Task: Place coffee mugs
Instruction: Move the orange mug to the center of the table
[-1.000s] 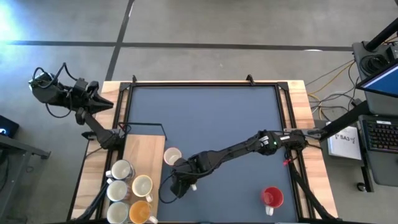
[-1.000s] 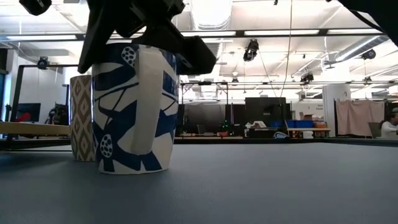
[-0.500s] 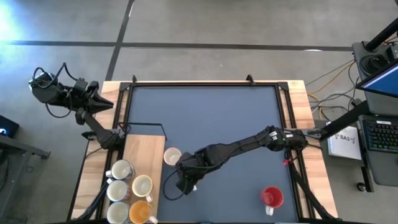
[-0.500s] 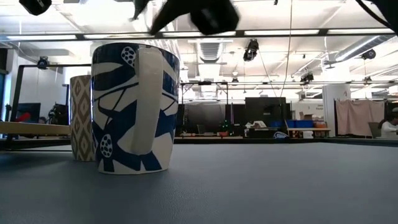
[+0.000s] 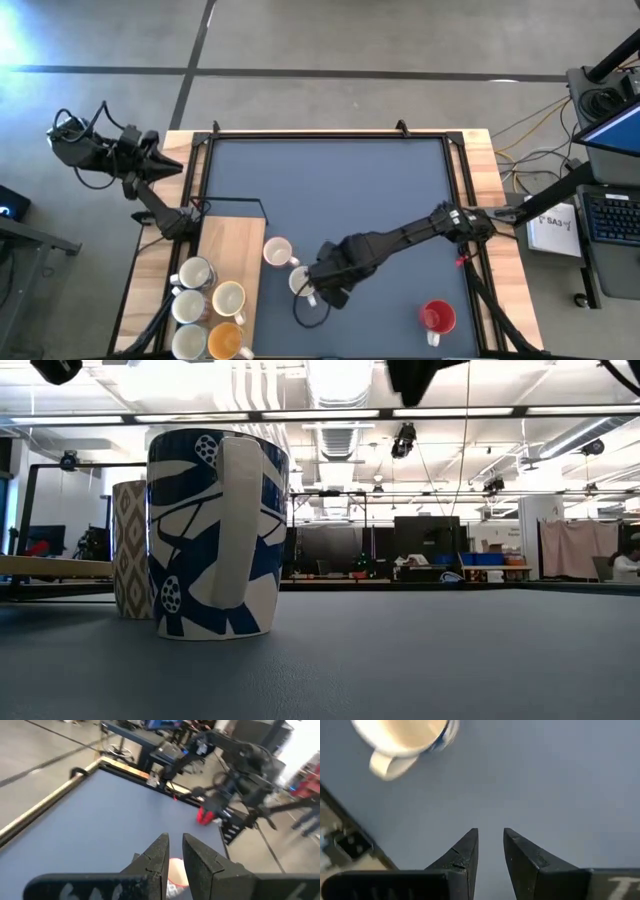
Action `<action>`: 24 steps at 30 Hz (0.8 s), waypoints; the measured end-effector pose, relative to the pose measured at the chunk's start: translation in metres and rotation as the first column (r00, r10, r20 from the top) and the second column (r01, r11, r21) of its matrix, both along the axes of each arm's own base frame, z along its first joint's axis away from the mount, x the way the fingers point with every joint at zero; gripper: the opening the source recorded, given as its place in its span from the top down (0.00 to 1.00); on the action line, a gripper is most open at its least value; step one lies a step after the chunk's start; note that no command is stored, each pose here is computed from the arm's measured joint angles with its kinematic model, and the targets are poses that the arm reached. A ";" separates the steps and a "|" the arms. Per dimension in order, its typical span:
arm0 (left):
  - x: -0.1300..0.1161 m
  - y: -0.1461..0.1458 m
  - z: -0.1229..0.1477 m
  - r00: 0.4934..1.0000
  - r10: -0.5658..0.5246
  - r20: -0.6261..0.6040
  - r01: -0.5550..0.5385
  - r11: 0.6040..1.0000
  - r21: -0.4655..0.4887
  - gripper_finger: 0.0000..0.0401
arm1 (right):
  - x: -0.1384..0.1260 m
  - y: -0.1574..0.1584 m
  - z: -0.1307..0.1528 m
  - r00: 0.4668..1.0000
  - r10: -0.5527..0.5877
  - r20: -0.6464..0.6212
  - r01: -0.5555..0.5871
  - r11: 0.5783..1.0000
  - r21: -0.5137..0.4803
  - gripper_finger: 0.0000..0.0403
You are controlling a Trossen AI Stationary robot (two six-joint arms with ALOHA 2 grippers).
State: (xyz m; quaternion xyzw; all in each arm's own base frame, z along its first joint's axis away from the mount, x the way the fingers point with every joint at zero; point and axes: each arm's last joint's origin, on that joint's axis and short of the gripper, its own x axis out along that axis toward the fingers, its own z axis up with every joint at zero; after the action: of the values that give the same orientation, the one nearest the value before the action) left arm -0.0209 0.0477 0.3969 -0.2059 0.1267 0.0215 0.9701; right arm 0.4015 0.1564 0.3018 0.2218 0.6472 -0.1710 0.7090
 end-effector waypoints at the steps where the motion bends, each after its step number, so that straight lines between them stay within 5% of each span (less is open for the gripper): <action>1: 0.000 0.000 0.000 1.000 0.017 0.003 -0.017 1.000 0.000 0.91 | -0.002 0.004 0.000 1.000 0.023 -0.001 -0.023 1.000 -0.001 0.80; 11: 0.003 0.002 0.004 0.988 0.146 0.058 -0.145 0.989 -0.023 0.91 | -0.048 0.048 0.010 0.971 0.238 -0.012 -0.238 0.971 -0.034 0.81; 18: 0.008 -0.003 0.006 0.986 0.160 0.051 -0.157 0.986 -0.059 0.91 | -0.119 0.044 0.011 0.995 0.059 -0.081 -0.066 0.994 -0.092 0.81; 24: 0.017 -0.012 0.011 0.981 0.186 0.052 -0.183 0.981 -0.062 0.91 | -0.170 0.047 0.003 0.994 -0.108 -0.008 0.109 0.994 0.021 0.82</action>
State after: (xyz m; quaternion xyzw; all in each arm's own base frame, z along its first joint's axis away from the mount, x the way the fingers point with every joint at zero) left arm -0.0035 0.0354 0.4084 -0.2449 0.0795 0.1019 0.9609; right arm 0.2318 0.2038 0.3045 0.2638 0.6386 -0.2030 0.6938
